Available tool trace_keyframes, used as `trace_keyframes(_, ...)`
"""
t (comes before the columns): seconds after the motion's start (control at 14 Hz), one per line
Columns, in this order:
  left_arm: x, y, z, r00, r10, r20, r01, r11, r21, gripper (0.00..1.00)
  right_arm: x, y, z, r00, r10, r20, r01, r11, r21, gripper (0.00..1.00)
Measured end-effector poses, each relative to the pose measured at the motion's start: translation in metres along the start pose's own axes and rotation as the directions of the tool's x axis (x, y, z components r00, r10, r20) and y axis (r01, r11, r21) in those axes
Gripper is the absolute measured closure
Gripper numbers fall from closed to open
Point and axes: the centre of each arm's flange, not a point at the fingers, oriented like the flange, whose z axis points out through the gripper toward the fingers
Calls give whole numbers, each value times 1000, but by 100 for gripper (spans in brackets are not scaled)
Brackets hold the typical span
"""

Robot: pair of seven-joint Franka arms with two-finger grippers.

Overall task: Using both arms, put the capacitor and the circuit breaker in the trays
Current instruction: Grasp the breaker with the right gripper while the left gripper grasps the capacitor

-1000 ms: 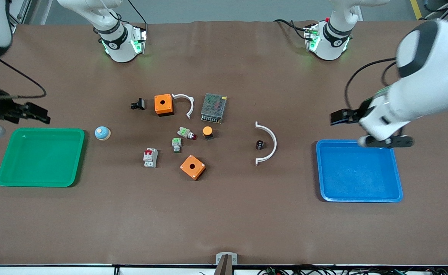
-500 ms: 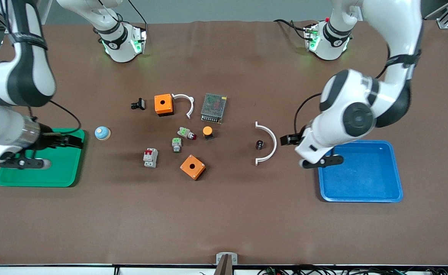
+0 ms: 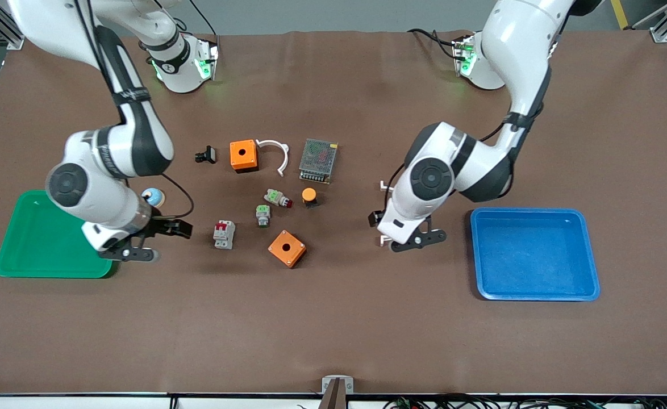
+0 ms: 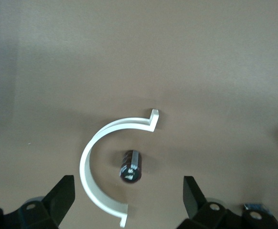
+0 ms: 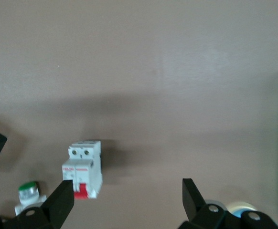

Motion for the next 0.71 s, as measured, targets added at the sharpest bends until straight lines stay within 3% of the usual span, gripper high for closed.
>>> trace_keyframes(0.43, -28, 4, 78, 1000, 7, 8, -7, 999, 33, 0, -15, -59, 50, 1000, -12, -29, 12, 1000, -2, 0)
trace_keyframes(0.71, -34, -2, 93, 1000, 4, 10, -4, 999, 34, 6, -15, -62, 81, 999, -18, -51, 18, 1000, -2, 0)
